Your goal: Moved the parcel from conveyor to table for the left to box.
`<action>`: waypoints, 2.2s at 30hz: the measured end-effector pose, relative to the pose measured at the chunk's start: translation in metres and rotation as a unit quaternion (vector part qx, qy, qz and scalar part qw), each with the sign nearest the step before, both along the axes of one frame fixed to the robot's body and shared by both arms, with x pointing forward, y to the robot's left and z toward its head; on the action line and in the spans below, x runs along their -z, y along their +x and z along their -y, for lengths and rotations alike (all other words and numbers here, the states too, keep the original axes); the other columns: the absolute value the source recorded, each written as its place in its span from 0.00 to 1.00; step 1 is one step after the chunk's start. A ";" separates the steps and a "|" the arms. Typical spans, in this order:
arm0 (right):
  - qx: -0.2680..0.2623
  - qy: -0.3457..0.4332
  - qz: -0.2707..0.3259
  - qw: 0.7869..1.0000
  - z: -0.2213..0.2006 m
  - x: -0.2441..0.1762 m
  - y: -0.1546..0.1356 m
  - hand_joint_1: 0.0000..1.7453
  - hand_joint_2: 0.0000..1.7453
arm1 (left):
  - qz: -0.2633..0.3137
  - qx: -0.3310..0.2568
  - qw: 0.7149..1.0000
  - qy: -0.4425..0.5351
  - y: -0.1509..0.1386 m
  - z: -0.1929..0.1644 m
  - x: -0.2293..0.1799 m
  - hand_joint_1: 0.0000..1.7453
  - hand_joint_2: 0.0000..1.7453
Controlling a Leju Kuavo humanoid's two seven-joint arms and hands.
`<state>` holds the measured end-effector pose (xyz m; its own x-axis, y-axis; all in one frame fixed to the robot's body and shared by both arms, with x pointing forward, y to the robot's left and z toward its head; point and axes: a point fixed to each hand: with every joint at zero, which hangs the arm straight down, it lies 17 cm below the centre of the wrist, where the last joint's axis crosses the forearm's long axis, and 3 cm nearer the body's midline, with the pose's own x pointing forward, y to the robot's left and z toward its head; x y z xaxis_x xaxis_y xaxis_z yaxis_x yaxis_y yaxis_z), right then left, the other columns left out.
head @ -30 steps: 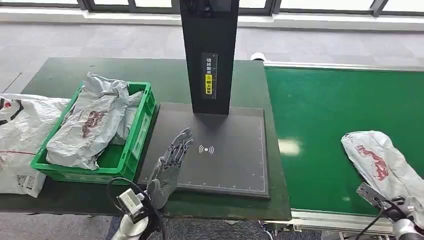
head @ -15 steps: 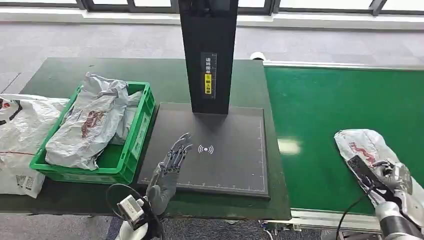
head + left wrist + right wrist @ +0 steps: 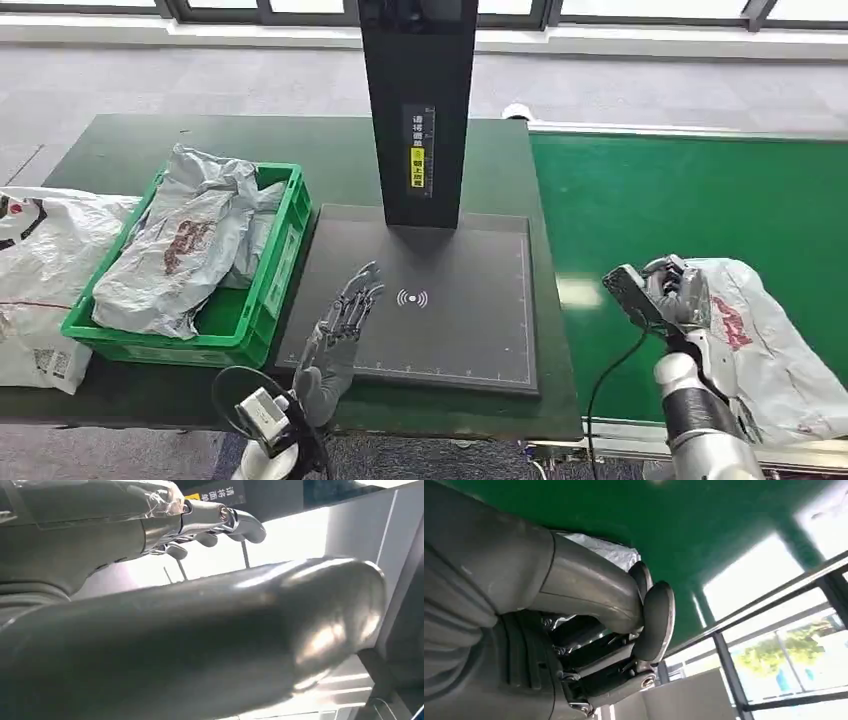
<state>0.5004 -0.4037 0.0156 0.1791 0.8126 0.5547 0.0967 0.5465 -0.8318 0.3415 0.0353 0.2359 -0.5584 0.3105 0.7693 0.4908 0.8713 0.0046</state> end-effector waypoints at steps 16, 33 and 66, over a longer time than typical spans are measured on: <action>0.122 -0.054 -0.108 0.985 0.104 0.020 -0.023 0.00 1.00 | -0.002 0.011 1.000 -0.001 -0.004 0.002 0.001 0.00 0.00; 0.135 -0.060 -0.290 0.946 0.147 0.094 -0.093 0.00 1.00 | -0.008 0.031 0.999 -0.008 -0.008 0.005 0.002 0.00 0.00; -0.002 -0.108 -0.328 0.939 0.075 0.136 -0.107 1.00 1.00 | -0.024 0.021 0.999 0.006 0.000 0.008 0.018 0.00 0.00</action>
